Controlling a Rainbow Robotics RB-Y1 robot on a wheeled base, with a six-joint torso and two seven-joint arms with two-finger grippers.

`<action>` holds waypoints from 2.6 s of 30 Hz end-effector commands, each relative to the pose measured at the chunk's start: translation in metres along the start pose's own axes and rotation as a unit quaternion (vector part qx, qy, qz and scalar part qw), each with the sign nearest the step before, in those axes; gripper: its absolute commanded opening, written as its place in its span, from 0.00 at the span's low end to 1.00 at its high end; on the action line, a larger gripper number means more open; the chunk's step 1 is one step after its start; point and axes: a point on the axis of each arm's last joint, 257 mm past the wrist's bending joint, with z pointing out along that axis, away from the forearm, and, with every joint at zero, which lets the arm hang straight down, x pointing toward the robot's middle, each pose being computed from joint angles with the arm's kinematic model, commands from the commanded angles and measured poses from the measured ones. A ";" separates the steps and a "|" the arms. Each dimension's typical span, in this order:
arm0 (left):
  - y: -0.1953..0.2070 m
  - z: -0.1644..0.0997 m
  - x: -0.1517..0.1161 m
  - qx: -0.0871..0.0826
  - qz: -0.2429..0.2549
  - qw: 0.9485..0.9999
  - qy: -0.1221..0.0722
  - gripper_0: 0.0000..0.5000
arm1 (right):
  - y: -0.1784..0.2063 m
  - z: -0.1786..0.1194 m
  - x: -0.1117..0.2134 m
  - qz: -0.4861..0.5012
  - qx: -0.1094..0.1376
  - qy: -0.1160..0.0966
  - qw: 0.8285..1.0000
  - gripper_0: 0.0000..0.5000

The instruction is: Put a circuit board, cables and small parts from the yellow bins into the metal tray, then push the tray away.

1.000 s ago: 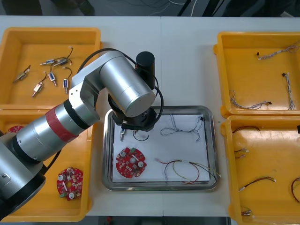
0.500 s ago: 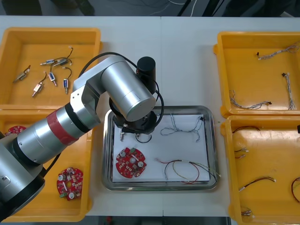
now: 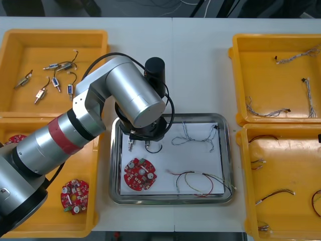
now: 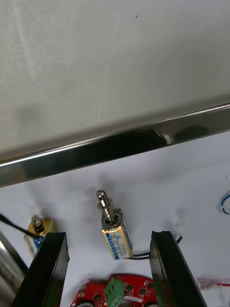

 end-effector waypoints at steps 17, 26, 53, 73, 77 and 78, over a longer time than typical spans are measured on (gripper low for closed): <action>0.080 -0.121 -0.041 0.038 -0.087 0.994 -0.046 1.00 | 0.024 -0.010 0.001 -0.016 -0.013 -0.013 1.000 1.00; 0.130 -0.142 -0.034 0.027 -0.094 0.994 -0.041 1.00 | 0.053 -0.014 0.001 -0.068 -0.022 -0.014 0.997 1.00; 0.268 -0.168 0.041 -0.016 -0.121 0.991 -0.049 1.00 | 0.207 -0.031 0.010 -0.316 -0.124 -0.011 0.940 1.00; 0.291 -0.154 0.104 -0.039 -0.094 0.995 -0.019 1.00 | 0.289 -0.030 0.053 -0.524 -0.134 0.012 0.841 1.00; 0.293 -0.151 0.113 -0.043 -0.093 0.995 -0.011 1.00 | 0.309 -0.029 0.058 -0.573 -0.140 0.008 0.807 1.00; 0.294 -0.150 0.116 -0.044 -0.094 0.995 -0.009 1.00 | 0.313 -0.028 0.058 -0.591 -0.137 0.005 0.795 1.00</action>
